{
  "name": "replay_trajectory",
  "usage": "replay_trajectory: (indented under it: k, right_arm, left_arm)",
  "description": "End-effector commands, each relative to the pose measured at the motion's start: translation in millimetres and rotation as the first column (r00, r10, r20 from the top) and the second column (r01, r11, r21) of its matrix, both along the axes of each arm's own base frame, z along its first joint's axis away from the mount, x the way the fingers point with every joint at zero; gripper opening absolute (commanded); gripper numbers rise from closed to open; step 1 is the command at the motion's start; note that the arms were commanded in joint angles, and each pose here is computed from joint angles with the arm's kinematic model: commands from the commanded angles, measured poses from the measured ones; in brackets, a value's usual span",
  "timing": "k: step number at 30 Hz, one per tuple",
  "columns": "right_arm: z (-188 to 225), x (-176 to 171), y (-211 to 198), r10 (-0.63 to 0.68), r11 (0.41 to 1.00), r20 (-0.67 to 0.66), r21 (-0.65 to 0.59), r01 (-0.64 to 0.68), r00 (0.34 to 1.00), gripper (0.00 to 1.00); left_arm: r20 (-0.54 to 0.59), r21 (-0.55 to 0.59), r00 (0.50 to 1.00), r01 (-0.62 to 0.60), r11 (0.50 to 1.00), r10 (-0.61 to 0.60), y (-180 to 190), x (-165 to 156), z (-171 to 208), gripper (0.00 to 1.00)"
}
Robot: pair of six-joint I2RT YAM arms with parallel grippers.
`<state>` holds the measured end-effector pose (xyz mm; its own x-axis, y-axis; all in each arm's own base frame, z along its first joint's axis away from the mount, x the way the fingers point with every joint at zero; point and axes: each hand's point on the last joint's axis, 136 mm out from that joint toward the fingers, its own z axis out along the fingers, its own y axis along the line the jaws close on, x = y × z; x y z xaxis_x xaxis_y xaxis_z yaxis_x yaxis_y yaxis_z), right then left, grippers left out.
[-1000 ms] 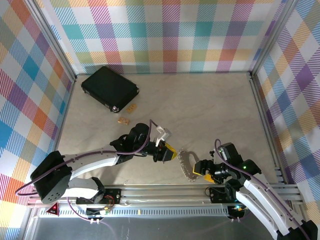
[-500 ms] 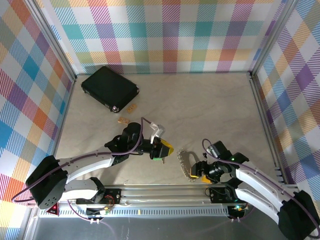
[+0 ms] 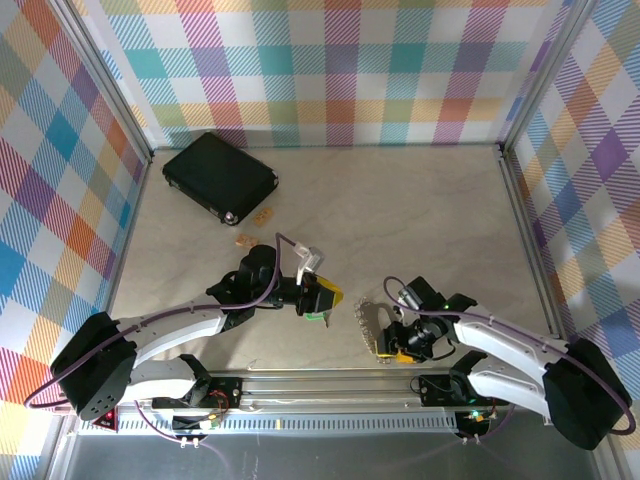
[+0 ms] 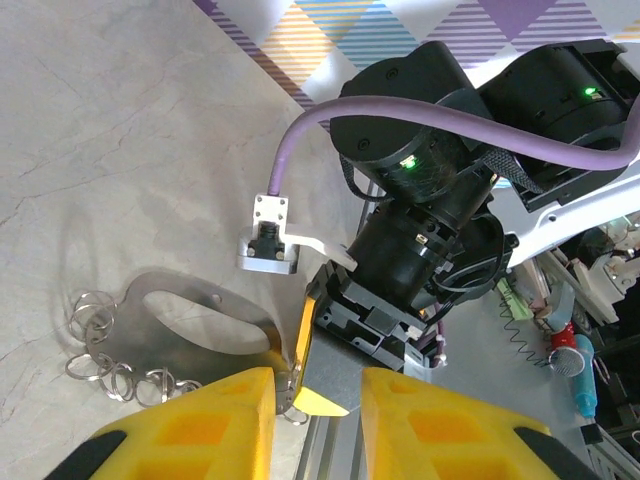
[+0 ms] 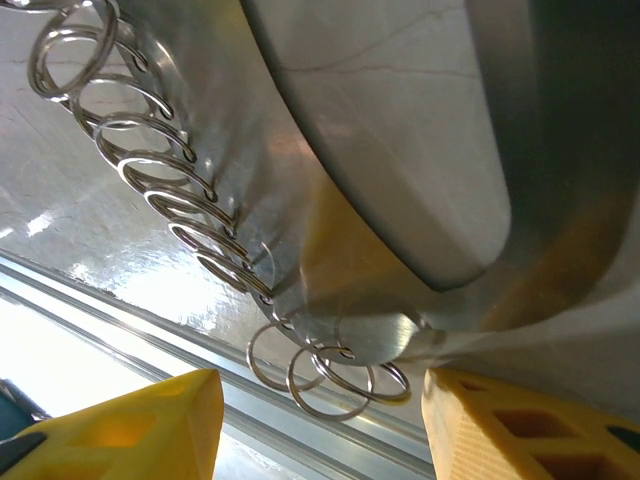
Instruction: Put the keys on the keyring
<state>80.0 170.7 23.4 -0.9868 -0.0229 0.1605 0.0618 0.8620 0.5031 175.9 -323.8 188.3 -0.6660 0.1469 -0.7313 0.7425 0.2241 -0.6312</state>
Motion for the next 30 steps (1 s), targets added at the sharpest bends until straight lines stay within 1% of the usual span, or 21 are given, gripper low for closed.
replay_trajectory:
  k: [1, 7, 14, 20, 26, 28, 30]
  right_arm:
    - [6, 28, 18, 0.008, 0.999, 0.123, 0.051, -0.014, 0.992, 0.55]
    - [6, 43, 28, 0.024, 0.998, 0.156, 0.052, -0.033, 0.987, 0.53]
    - [6, 46, 34, 0.08, 0.995, 0.171, 0.038, -0.087, 0.982, 0.48]
    - [12, 35, 28, 0.17, 0.985, 0.19, -0.045, -0.164, 0.967, 0.48]
    - [14, 33, 16, 0.21, 0.974, 0.197, -0.128, -0.188, 0.958, 0.47]
    - [16, 34, 15, 0.227, 0.969, 0.201, -0.142, -0.201, 0.953, 0.47]
    - [16, 34, 19, 0.234, 0.969, 0.205, -0.13, -0.211, 0.95, 0.47]
  left_arm:
    - [0.025, -0.041, 1.0, 0.011, 0.999, -0.01, 3, -2, 13, 0.29]
    - [0.028, -0.041, 1.0, 0.0, 0.999, 0.001, 7, -3, 13, 0.29]
    - [0.027, -0.04, 1.0, -0.009, 0.999, 0.01, 8, -1, 12, 0.29]
    - [0.023, -0.045, 1.0, -0.013, 0.999, 0.014, 9, -1, 14, 0.29]
    - [0.029, -0.049, 0.999, -0.021, 0.999, 0.023, 13, -2, 18, 0.29]
    - [0.032, -0.05, 0.999, -0.023, 0.999, 0.024, 13, -3, 19, 0.29]
    - [0.031, -0.05, 0.999, -0.023, 0.998, 0.025, 14, -3, 19, 0.29]
